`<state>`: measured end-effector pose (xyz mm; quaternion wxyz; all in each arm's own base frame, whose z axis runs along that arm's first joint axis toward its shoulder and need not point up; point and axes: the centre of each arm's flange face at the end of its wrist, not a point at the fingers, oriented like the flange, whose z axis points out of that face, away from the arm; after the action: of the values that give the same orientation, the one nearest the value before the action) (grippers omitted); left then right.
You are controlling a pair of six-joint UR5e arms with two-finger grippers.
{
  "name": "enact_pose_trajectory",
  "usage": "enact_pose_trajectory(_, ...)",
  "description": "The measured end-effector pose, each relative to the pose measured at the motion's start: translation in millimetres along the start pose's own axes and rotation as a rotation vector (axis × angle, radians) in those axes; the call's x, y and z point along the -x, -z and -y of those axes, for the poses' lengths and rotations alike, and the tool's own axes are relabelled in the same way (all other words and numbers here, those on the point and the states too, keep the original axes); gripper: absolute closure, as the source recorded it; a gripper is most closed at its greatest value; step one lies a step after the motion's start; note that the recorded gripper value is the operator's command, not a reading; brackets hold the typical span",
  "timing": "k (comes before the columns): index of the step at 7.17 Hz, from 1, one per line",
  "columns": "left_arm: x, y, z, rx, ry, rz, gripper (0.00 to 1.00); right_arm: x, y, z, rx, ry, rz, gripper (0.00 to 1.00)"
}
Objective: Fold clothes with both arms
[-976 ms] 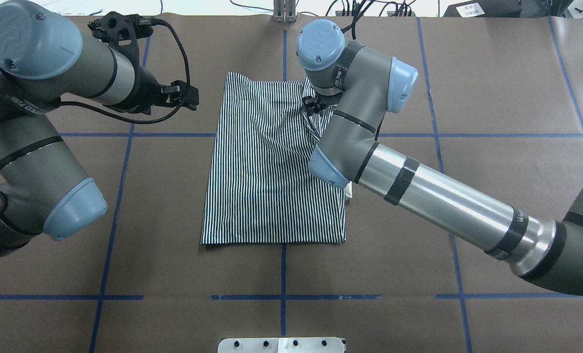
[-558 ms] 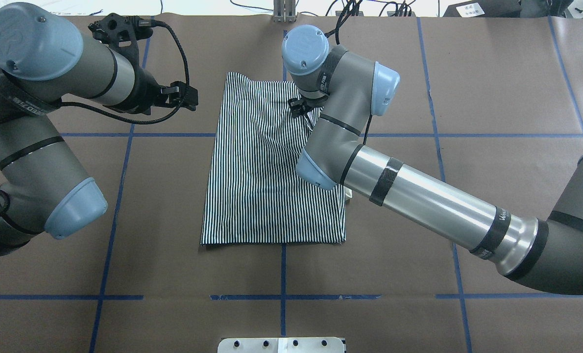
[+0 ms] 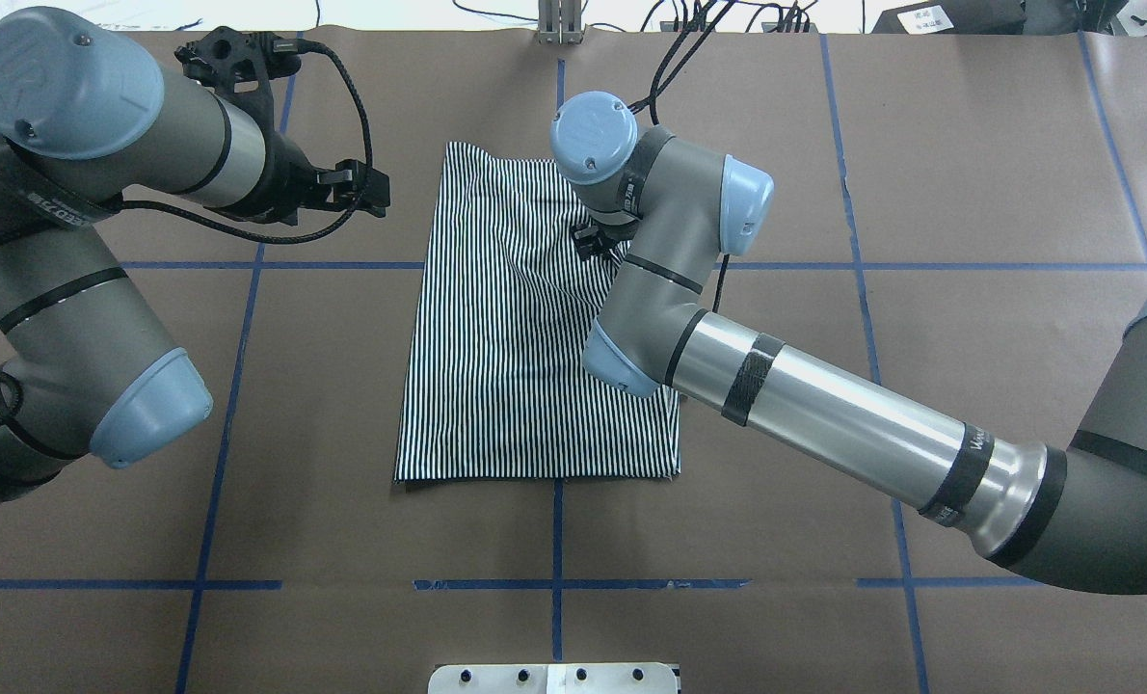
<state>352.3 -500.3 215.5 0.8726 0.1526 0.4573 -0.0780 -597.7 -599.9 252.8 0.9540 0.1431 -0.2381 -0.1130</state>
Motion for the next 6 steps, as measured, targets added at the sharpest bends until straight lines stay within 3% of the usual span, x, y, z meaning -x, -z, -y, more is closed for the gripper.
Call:
enact_pose_trajectory(2,-0.6,0.3,0.0,0.001,0.000,-0.001,0.00,-34.8,-7.9,7.2,0.036,0.007,-0.056,0.00)
enact_pose_trajectory(4,-1.2,1.0,0.1,0.000,-0.001,-0.002,0.00,-108.8,-17.3,7.1,0.082,0.054,-0.122,0.00)
enact_pose_trajectory(6,-3.0,2.2,0.5,-0.001,-0.002,-0.005,0.00,-138.8,8.2,21.8,0.053,0.063,-0.105,0.00)
